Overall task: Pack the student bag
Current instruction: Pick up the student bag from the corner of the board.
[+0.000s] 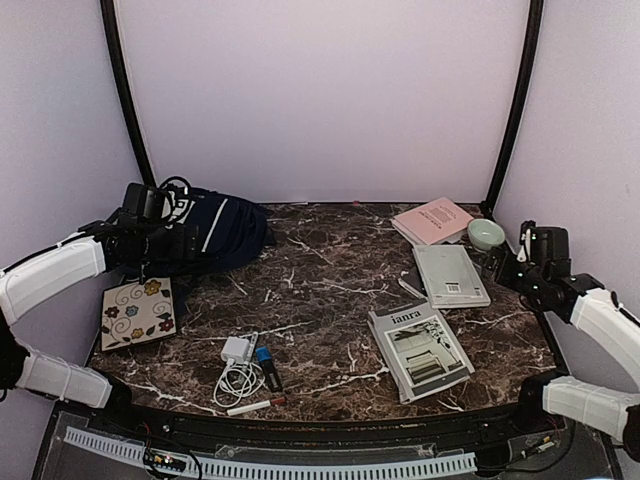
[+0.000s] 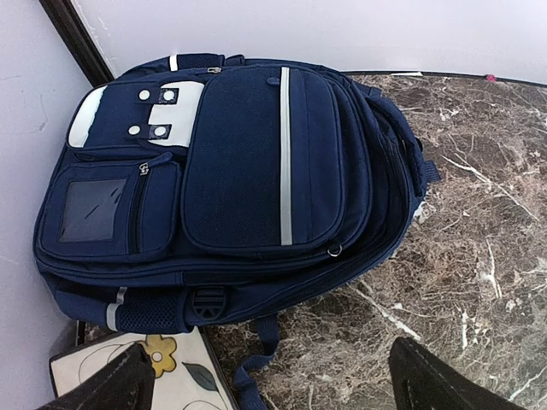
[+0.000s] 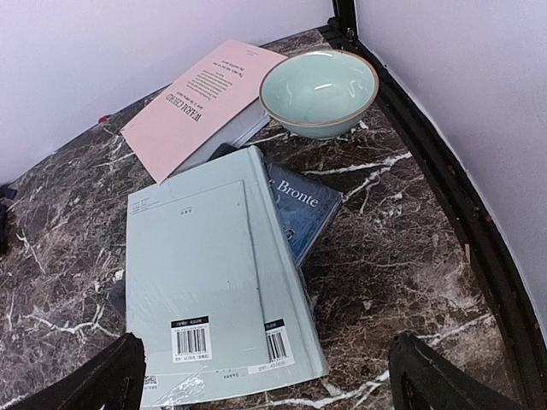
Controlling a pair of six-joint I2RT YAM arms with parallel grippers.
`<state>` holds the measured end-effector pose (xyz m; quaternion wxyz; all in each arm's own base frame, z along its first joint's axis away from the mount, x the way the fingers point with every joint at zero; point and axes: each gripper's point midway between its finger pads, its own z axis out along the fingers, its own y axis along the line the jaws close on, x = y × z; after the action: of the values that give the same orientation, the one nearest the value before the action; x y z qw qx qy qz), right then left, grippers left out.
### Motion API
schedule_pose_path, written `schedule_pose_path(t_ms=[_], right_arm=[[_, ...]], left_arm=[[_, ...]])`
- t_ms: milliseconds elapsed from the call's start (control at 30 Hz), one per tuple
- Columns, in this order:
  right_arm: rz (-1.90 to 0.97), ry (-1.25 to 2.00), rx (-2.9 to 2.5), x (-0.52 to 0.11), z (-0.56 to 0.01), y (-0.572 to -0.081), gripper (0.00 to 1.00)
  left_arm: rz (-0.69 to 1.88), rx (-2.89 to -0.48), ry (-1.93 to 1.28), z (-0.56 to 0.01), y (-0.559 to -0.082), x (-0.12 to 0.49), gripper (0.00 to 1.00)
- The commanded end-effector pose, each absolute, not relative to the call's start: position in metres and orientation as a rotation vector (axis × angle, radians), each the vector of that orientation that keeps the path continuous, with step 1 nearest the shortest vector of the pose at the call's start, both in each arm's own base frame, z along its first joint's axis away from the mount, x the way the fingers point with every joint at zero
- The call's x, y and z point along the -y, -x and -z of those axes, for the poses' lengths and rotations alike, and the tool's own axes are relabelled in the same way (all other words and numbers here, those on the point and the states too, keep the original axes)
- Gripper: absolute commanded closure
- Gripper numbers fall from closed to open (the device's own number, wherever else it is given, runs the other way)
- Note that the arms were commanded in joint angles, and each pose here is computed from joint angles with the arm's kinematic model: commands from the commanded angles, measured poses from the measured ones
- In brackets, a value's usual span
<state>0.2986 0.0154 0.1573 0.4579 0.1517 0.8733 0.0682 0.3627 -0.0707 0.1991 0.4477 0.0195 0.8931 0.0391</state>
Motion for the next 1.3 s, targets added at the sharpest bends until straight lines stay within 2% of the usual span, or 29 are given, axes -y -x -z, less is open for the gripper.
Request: schedule_pose_path(t_ms=[0,233,333,633,733,833,900,933,967,1000,1033,1133,1267], right_arm=[[-0.192,-0.375,-2.076,-0.015,-0.17,-0.3,0.0],[-0.357,-0.296,-1.987,-0.036,-0.196,-0.297,0.0],[-0.401,-0.258,-1.94,-0.043,-0.202,-0.296,0.0],[-0.443,-0.207,-1.964,-0.052,-0.187,-0.291,0.0],[-0.435,-0.203,-1.966,-0.052,-0.187,-0.292,0.0],[-0.424,-0.207,-1.979,-0.051,-0.183,-0.294,0.0],[-0.428,-0.204,-1.994,-0.052,-0.179,-0.295,0.0],[-0.432,-0.203,-2.002,-0.053,-0.177,-0.295,0.0],[-0.435,-0.199,-2.006,-0.054,-0.177,-0.295,0.0],[-0.44,-0.196,-2.008,-0.055,-0.177,-0.296,0.0],[-0.443,-0.194,-2.014,-0.055,-0.177,-0.297,0.0],[-0.455,-0.185,-2.024,-0.058,-0.18,-0.298,0.0],[-0.486,-0.162,-2.018,-0.063,-0.193,-0.299,0.0]], left_arm=[[-0.053,-2.192,-0.074,-0.21,-0.36,0.076,0.01],[0.352,-2.207,-0.192,-0.229,-0.364,0.138,0.01],[0.409,-2.214,-0.195,-0.22,-0.38,0.157,0.01],[0.047,-2.41,-0.373,-0.144,-0.469,0.196,0.02],[-0.178,-2.48,-0.421,-0.11,-0.495,0.188,0.01],[-0.299,-2.523,-0.498,-0.078,-0.509,0.186,0.02],[-0.378,-2.522,-0.522,-0.065,-0.516,0.181,0.13],[-0.404,-2.516,-0.526,-0.064,-0.519,0.179,0.36],[-0.41,-2.503,-0.522,-0.066,-0.521,0.179,0.71],[-0.409,-2.492,-0.519,-0.07,-0.523,0.18,0.96],[-0.397,-2.477,-0.522,-0.076,-0.524,0.183,1.0],[-0.301,-2.368,-0.615,-0.114,-0.523,0.213,1.0],[-0.186,-2.07,-0.904,-0.183,-0.486,0.287,1.0]])
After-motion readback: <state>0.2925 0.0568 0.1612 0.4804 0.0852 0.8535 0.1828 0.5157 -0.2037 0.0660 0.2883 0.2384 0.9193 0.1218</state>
